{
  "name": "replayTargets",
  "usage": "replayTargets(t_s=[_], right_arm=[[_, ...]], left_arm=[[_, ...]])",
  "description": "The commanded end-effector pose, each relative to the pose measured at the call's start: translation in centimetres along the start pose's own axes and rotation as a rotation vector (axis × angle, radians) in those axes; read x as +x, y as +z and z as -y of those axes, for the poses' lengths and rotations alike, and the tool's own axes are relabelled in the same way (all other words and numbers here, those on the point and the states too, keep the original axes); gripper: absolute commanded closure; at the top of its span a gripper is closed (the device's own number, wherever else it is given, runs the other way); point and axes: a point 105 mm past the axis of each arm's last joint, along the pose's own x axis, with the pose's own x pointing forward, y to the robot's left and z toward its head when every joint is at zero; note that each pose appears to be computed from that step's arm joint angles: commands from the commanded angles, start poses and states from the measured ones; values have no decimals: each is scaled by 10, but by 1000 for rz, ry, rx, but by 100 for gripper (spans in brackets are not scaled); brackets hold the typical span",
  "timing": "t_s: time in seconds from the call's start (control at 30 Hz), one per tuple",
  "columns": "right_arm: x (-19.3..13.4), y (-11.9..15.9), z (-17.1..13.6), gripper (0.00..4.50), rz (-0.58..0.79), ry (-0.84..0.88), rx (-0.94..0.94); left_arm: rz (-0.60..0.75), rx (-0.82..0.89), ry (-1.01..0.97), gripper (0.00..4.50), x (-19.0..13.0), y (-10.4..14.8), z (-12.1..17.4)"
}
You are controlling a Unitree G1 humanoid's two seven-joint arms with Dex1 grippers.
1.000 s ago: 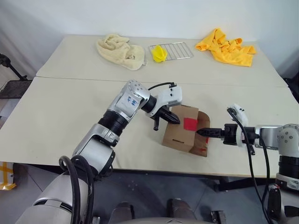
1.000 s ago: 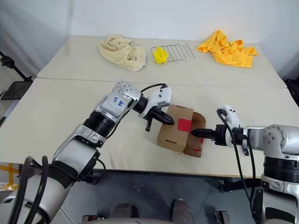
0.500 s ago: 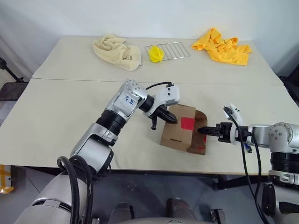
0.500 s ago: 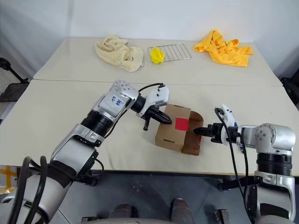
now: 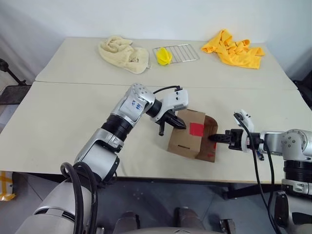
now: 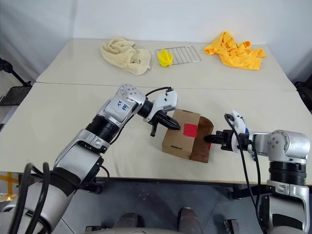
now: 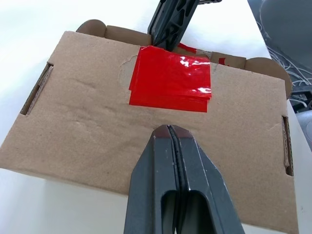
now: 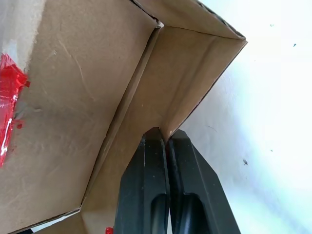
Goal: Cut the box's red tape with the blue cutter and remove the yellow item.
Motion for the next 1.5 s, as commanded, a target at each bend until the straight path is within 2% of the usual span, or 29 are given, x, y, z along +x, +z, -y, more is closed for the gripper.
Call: replayTargets(t_s=[0.03,0.13,0.17,0.23,0.4,0.7,1.07,1.17,1.33,1.5], right_arm=[[9,7,-19,447,3,88,-66],[12,10,-21,447,17,91,-128],[12,10,-21,429,17,93,-133],[13,9,-19,383,5,88,-136],[17,6,-15,217,-21,88,-96],[26,1,-22,217,-91,147,-49],[34,-1,-33,217,-117,205,-40],[35,0,-29,274,-116,188,-42],[34,3,-24,435,-104,155,-47],[28,7,-25,446,-96,130,-68]], left_arm=[[-87,-42,2,450,12,-21,1],[-88,-39,6,450,11,-21,0],[-88,-39,7,450,10,-21,0],[-88,-39,9,450,10,-21,0],[-89,-37,11,450,10,-21,0],[-85,-30,15,450,10,-20,-1],[-81,-27,21,450,10,-19,-2],[-80,-28,22,450,10,-19,-2],[-80,-31,23,450,11,-20,-2],[-78,-38,22,450,12,-21,-2]])
